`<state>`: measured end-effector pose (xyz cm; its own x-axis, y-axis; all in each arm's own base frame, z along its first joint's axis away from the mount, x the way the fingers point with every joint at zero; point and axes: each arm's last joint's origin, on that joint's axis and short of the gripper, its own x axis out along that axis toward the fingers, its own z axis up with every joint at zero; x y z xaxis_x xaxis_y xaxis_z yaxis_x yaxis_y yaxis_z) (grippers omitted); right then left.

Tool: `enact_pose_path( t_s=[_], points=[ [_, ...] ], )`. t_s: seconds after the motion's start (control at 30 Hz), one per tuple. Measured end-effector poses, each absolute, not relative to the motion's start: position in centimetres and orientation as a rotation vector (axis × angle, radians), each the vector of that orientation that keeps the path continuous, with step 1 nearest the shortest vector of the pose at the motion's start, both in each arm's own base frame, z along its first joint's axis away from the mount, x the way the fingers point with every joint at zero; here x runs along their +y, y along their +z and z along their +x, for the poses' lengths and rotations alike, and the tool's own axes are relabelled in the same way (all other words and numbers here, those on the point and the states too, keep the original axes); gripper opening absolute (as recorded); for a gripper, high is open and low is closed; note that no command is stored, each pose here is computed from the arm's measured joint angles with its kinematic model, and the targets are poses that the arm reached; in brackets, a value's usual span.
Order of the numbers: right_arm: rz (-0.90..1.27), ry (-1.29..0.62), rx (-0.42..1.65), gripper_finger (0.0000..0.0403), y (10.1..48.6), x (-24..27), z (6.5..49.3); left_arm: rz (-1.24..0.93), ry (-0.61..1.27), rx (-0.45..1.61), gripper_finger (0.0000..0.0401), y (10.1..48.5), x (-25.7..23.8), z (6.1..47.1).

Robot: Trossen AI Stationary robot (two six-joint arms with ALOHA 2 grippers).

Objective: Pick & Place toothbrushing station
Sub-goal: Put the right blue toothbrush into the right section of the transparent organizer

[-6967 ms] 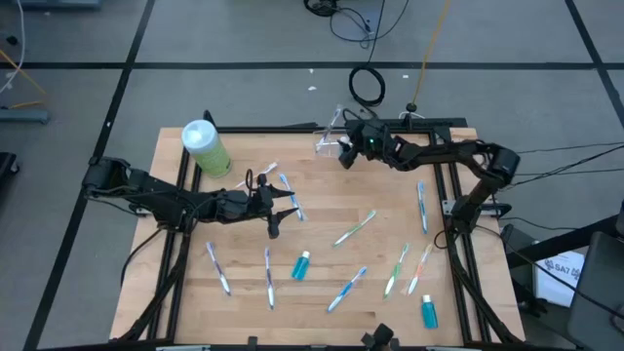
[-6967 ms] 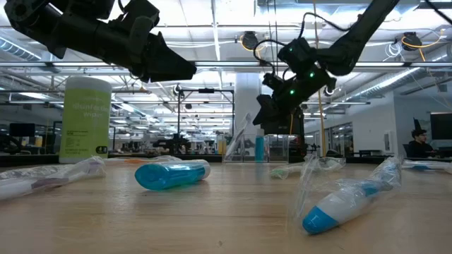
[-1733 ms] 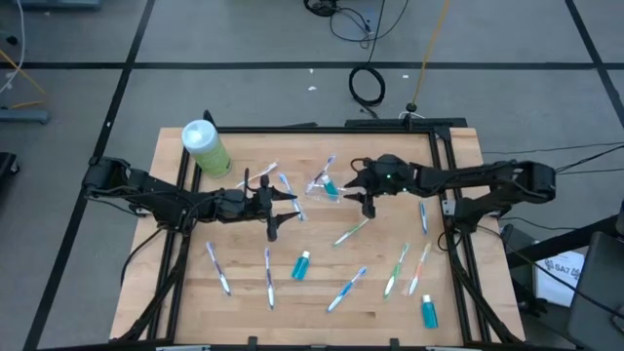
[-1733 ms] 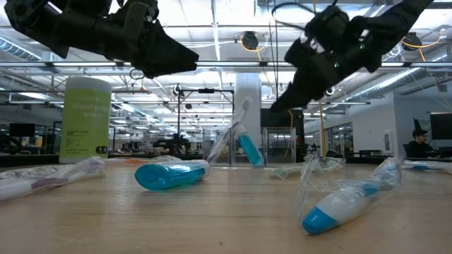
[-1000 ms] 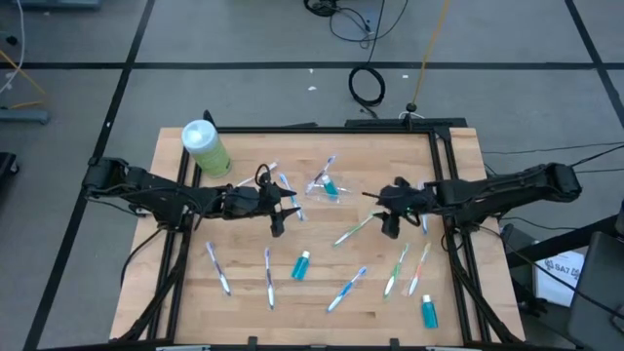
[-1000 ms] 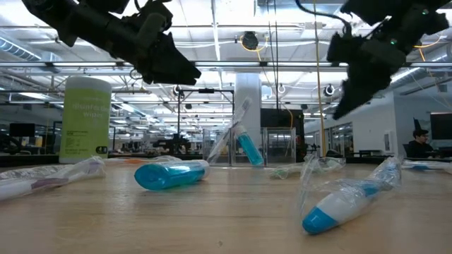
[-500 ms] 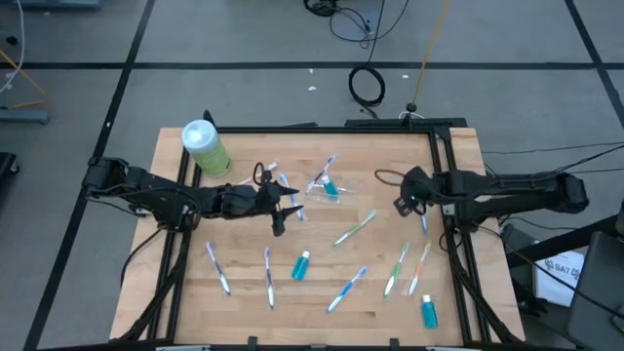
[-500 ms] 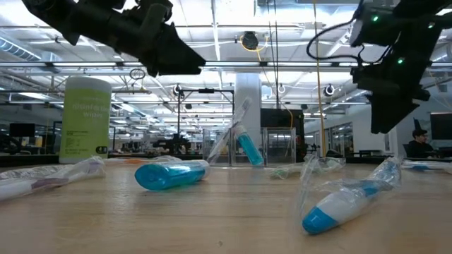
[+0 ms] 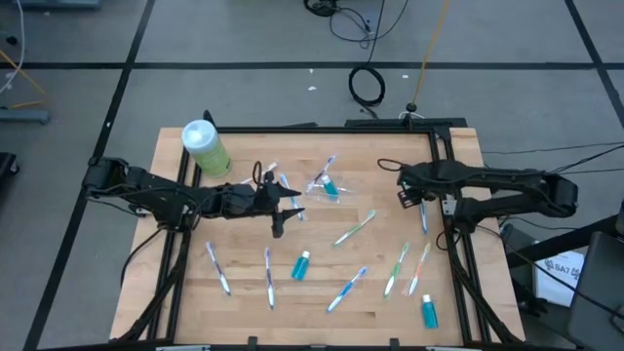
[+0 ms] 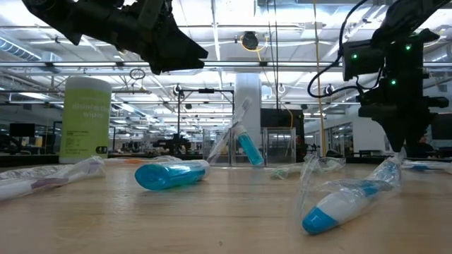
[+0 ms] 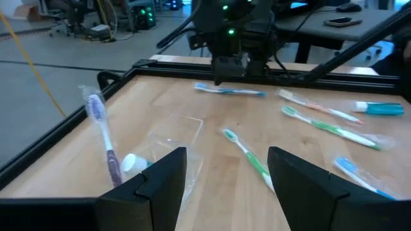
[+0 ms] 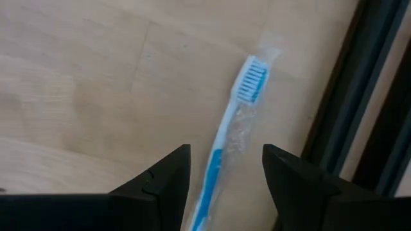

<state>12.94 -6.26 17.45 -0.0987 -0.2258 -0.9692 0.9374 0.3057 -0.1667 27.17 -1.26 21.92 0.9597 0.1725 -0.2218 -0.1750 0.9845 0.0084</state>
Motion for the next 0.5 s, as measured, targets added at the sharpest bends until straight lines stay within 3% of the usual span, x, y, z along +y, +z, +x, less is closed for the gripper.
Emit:
enact_pose_path(
  t_s=[0.5],
  points=[
    [0.845, -1.121, 1.341, 0.0185, 13.0, -5.8, 12.1, -0.027, 0.139, 0.232, 0.0223, 21.9, -1.4, 27.2]
  ],
)
